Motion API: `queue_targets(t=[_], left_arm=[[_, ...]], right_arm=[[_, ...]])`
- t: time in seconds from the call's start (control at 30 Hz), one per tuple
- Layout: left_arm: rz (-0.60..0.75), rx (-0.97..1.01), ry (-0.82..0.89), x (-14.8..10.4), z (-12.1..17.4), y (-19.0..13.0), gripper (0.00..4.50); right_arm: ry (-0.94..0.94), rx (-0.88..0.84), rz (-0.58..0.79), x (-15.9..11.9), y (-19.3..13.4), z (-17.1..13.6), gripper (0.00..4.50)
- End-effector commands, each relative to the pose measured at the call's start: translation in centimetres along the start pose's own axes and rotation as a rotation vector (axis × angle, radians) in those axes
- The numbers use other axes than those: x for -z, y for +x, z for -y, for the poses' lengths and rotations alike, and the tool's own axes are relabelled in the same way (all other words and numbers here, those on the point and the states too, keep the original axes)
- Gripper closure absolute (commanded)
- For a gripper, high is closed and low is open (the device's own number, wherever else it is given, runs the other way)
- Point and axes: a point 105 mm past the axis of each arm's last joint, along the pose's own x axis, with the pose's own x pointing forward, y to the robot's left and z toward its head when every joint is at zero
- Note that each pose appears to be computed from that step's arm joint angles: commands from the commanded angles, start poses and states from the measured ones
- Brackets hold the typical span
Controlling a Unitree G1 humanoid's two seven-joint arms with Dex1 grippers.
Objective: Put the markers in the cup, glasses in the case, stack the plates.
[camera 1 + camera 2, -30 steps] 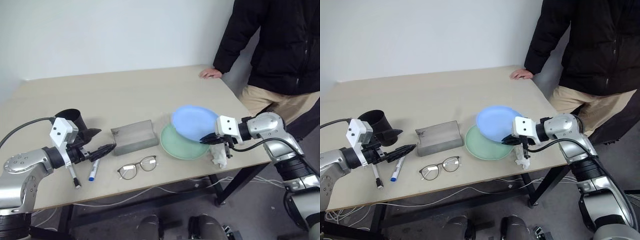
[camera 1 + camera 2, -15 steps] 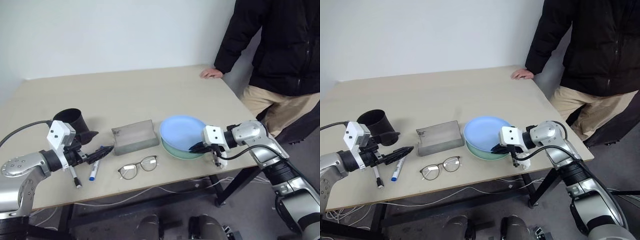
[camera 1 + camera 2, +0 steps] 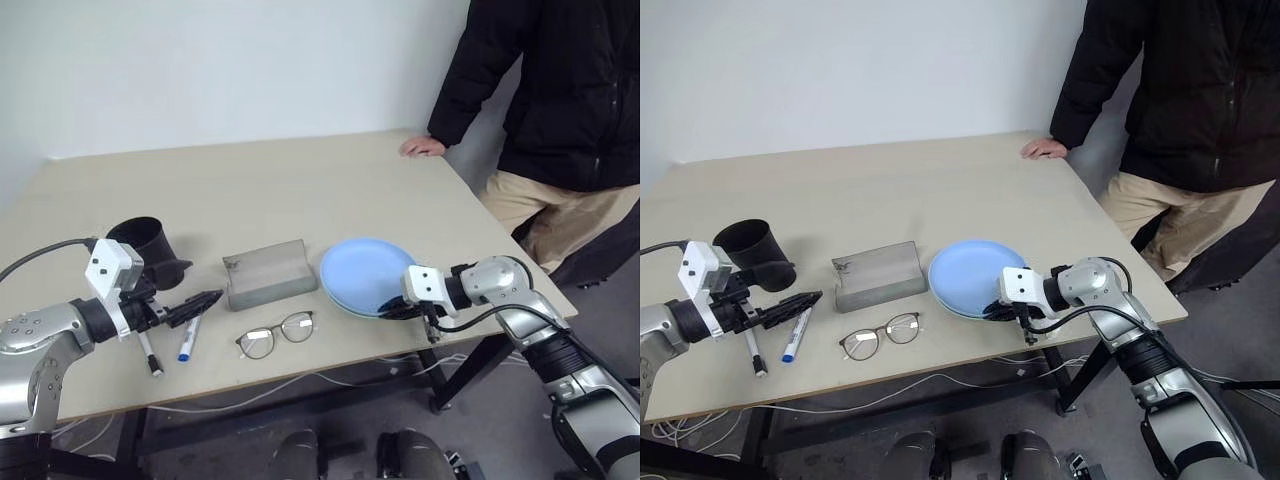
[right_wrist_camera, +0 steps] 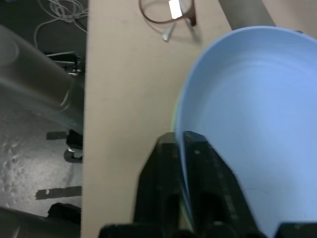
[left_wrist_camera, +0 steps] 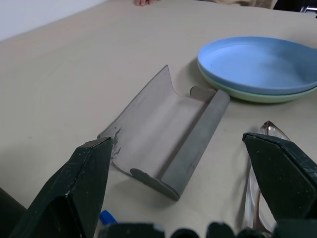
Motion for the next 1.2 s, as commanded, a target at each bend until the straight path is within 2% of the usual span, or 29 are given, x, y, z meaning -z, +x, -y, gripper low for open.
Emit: queue_targets(t=[0.03,0.3,0.33,0.4,0.5,0.73,0.97,1.2], left_arm=[[0.036,0.004,0.040,-1.7,-0.3,-0.7,0.00],[0.020,-0.006,0.042,-1.5,-0.8,-1.7,0.00],[0.021,-0.011,0.041,-1.5,-0.9,-1.7,0.00],[0.030,-0.010,0.033,-1.3,-0.5,-1.7,0.00],[0.035,0.000,0.011,-0.8,0.4,-1.6,0.00],[0.033,-0.012,0.018,-1.0,-0.4,-1.5,0.00],[0.031,0.012,0.022,-1.2,-0.5,-0.9,0.00],[0.033,0.016,0.022,-1.2,-0.5,-0.8,0.00]], right_arm=[[-0.012,0.078,0.053,-2.1,-2.1,1.7,2.82],[0.094,0.171,0.163,-5.0,-6.2,3.0,0.24],[0.111,0.178,0.173,-5.3,-6.7,3.1,0.05],[0.160,0.205,0.183,-5.3,-8.0,2.9,0.05],[0.255,0.258,0.149,-3.6,-9.8,2.0,0.05],[0.438,0.303,0.050,0.4,-10.7,-1.4,0.05],[0.515,0.377,-0.022,3.5,-11.0,-1.7,0.05],[0.548,0.407,-0.046,5.1,-10.7,-1.3,0.05]])
